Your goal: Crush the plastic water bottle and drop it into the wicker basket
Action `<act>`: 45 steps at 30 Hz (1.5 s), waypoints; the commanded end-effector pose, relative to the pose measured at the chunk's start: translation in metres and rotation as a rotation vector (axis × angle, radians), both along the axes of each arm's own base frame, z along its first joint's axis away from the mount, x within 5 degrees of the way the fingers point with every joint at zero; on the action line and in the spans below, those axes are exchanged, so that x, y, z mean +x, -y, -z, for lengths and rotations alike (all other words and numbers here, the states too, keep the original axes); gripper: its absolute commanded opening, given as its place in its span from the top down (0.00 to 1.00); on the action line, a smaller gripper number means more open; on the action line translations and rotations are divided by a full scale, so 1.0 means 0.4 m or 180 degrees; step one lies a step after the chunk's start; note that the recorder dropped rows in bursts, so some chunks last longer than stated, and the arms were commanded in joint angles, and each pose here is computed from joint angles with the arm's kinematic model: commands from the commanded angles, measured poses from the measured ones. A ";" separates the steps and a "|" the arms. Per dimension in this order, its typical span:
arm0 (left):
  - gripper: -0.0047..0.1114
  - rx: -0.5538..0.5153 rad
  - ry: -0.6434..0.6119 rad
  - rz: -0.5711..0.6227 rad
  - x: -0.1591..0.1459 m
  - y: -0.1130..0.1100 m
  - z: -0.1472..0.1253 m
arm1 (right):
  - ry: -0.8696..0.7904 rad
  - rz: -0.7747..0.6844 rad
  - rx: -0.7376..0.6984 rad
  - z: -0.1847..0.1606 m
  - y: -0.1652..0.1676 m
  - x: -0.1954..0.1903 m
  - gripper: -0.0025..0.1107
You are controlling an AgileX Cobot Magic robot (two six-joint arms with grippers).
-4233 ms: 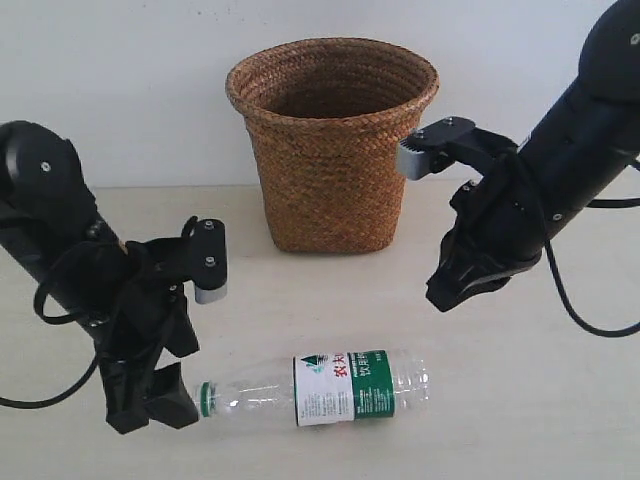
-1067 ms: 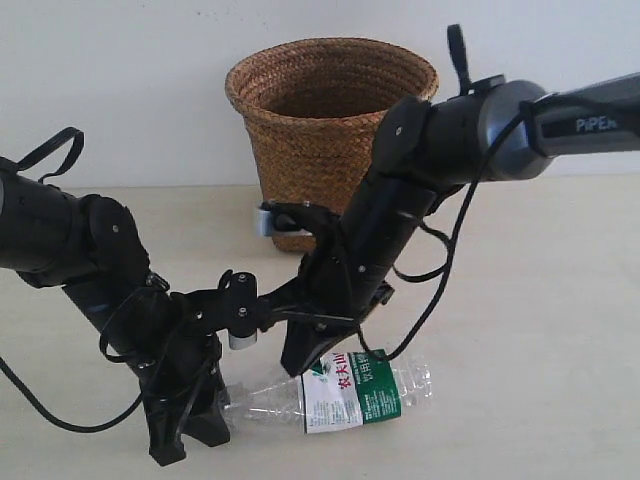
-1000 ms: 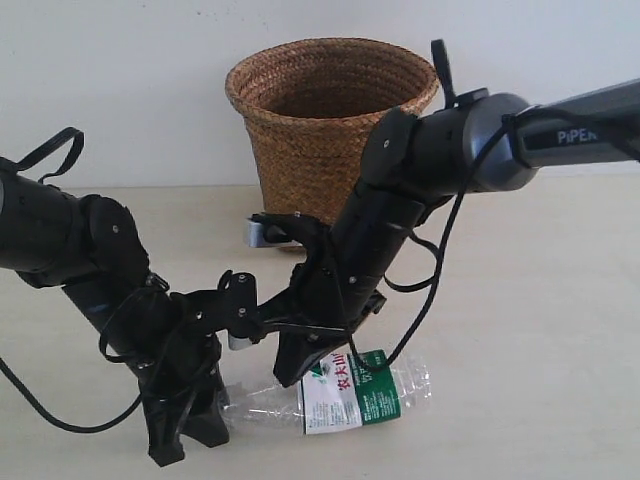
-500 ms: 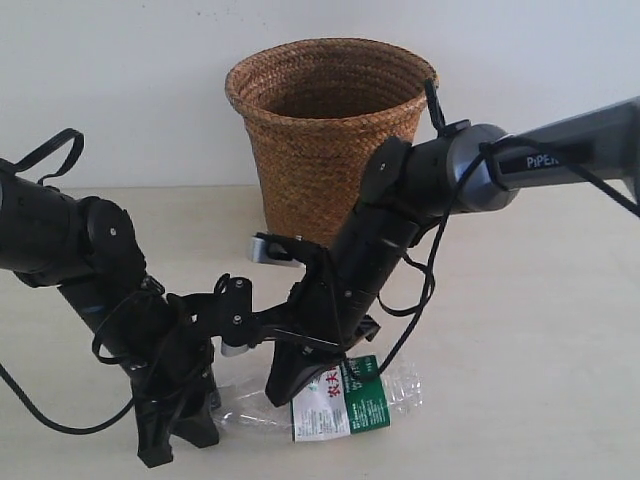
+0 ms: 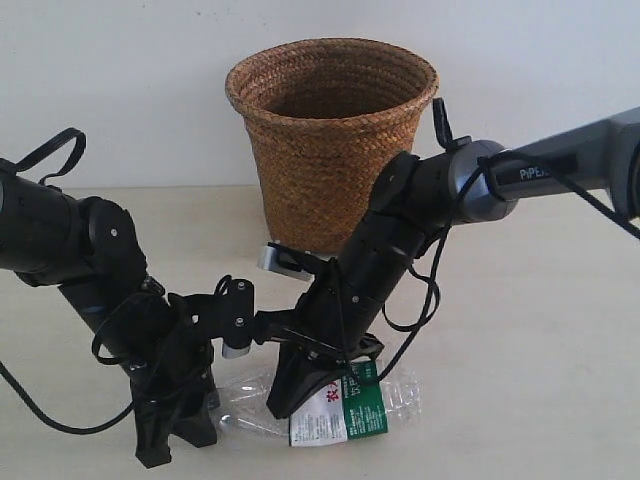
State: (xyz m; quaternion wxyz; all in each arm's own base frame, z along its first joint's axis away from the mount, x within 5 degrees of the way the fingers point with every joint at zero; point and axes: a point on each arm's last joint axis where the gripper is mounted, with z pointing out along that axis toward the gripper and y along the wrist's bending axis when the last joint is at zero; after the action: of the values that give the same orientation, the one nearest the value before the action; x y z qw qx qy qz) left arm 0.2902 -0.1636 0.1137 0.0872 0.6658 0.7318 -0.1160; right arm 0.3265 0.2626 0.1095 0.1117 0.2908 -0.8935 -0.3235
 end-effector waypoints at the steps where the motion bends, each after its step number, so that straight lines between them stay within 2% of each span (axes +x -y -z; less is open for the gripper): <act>1: 0.93 -0.0061 -0.0075 -0.0162 -0.003 0.007 0.001 | 0.0506 -0.0582 -0.0653 0.143 0.069 0.015 0.98; 5: 0.93 -0.0034 -0.0122 -0.0177 -0.003 0.006 0.014 | 0.0657 -0.1139 -0.0461 0.142 0.073 0.009 0.98; 7: 0.93 -0.0025 -0.0132 -0.0173 -0.003 0.006 0.017 | 0.0685 -0.1258 -0.0458 0.142 0.078 0.010 0.98; 13: 0.93 0.0022 -0.0122 -0.0121 -0.003 0.003 0.021 | 0.0616 -0.1009 -0.0668 0.149 0.072 0.037 0.98; 18: 0.93 0.0022 -0.0122 -0.0121 -0.003 0.003 0.021 | 0.0674 -0.0837 -0.0824 0.122 0.052 0.088 0.98; 25: 0.93 0.0022 -0.0122 -0.0121 -0.003 0.003 0.021 | 0.0588 -0.0856 -0.0992 0.197 0.048 0.112 0.98; 28: 0.93 0.0022 -0.0122 -0.0121 -0.003 0.003 0.021 | 0.0596 -0.0857 -0.1007 0.192 0.047 0.115 0.98; 34: 0.93 0.0022 -0.0122 -0.0121 -0.003 0.003 0.021 | 0.0528 -0.0828 -0.0908 0.098 0.042 0.108 0.98; 39: 0.93 0.0022 -0.0122 -0.0121 -0.003 0.003 0.021 | 0.0800 -0.0634 -0.0562 -0.050 0.023 0.109 0.98; 45: 0.93 0.0027 -0.0119 -0.0115 -0.003 0.002 0.021 | 0.1265 -0.0483 -0.0410 -0.232 0.048 0.104 0.98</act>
State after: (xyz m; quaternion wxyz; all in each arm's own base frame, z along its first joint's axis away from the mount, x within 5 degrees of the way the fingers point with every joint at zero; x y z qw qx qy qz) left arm 0.2954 -0.1664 0.1118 0.1027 0.6396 0.7530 -0.1156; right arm 0.3662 0.2554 0.1727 0.0141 0.4106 -0.8885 -0.2044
